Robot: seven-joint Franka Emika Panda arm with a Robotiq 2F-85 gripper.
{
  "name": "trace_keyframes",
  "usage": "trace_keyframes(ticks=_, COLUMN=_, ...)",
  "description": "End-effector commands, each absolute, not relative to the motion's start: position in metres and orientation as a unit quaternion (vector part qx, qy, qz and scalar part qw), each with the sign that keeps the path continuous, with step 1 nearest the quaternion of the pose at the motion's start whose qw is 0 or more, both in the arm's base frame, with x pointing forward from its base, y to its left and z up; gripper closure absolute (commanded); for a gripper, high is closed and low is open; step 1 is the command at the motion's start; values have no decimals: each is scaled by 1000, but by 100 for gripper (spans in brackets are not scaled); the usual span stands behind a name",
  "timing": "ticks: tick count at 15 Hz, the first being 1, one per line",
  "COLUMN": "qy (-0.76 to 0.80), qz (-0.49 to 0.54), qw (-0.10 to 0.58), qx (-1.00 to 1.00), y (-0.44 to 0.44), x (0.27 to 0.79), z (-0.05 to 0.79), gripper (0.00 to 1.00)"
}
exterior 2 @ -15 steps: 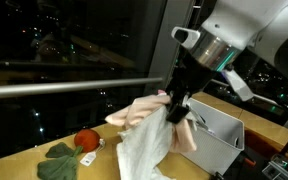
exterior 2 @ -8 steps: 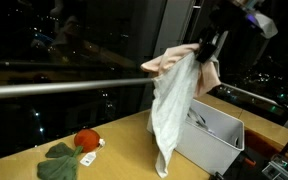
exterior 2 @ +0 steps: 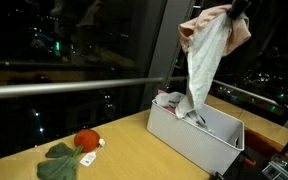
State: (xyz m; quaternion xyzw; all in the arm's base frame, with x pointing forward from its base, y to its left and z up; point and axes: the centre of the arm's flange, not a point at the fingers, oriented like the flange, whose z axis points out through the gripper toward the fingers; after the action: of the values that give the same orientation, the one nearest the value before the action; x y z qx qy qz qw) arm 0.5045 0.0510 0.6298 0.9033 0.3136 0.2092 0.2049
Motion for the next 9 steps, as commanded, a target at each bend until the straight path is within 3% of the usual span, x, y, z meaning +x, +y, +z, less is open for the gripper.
trace_keyframes(ticks=1, qy=306, qz=214, qw=203, qx=905, y=14, x=506, z=661, gripper=100)
trace_keyframes(ticks=9, qy=319, qz=171, qw=150, qx=920, y=18, x=508, z=548, gripper=100)
